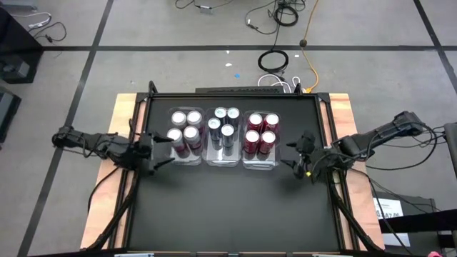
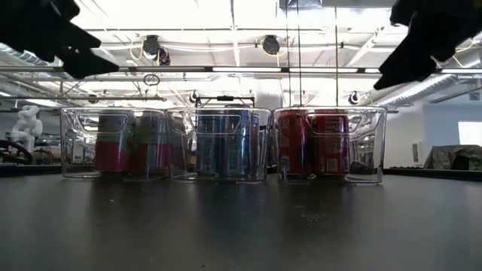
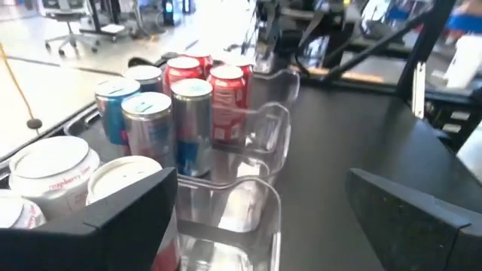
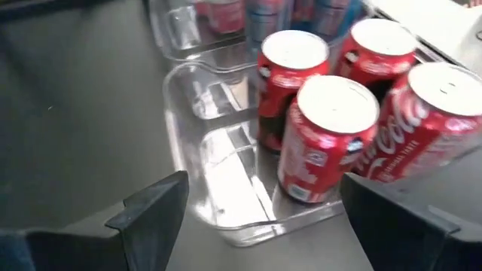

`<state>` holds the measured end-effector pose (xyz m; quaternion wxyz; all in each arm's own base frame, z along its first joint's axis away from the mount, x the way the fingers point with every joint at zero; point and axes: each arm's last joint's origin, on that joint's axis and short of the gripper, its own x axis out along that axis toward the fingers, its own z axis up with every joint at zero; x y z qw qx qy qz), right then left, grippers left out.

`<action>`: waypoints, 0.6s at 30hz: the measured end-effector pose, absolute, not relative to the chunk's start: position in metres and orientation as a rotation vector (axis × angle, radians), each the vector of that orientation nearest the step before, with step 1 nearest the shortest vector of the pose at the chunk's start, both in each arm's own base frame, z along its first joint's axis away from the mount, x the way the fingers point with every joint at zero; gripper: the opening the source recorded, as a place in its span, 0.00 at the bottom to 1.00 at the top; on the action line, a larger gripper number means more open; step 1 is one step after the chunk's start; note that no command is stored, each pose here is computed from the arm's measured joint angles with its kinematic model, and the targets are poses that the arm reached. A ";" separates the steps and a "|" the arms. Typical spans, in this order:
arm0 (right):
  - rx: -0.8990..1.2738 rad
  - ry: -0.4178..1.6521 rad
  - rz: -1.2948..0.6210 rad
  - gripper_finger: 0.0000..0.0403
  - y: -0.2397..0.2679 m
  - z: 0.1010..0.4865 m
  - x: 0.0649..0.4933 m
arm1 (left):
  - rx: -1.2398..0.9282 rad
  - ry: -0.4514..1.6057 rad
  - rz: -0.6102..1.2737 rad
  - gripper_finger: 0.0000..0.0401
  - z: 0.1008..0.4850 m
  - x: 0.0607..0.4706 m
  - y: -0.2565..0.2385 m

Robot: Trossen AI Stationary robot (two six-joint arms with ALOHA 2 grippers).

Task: Sort soda cans
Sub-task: Return to Home Position

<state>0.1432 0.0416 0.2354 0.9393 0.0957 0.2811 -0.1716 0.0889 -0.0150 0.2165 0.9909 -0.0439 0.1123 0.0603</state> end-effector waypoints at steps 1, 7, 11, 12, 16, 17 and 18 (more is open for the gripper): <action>0.206 0.561 -0.357 0.84 0.039 0.232 0.141 | -0.097 0.208 0.118 0.97 0.213 0.086 -0.014; 0.274 0.452 -0.355 0.84 0.030 0.215 0.129 | -0.127 0.146 0.102 0.97 0.191 0.080 -0.011; 0.314 0.402 -0.306 0.84 0.028 0.199 0.125 | -0.138 0.132 0.082 0.97 0.179 0.086 -0.012; 0.332 0.396 -0.285 0.84 0.028 0.194 0.124 | -0.143 0.112 0.074 0.97 0.177 0.088 -0.012; 0.386 0.335 -0.242 0.84 0.027 0.177 0.121 | -0.149 -0.002 0.052 0.97 0.173 0.093 -0.013; 0.393 0.323 -0.238 0.84 0.027 0.173 0.120 | -0.145 -0.021 0.041 0.97 0.173 0.094 -0.013; 0.402 0.299 -0.232 0.84 0.027 0.171 0.120 | -0.141 -0.030 0.031 0.97 0.172 0.095 -0.013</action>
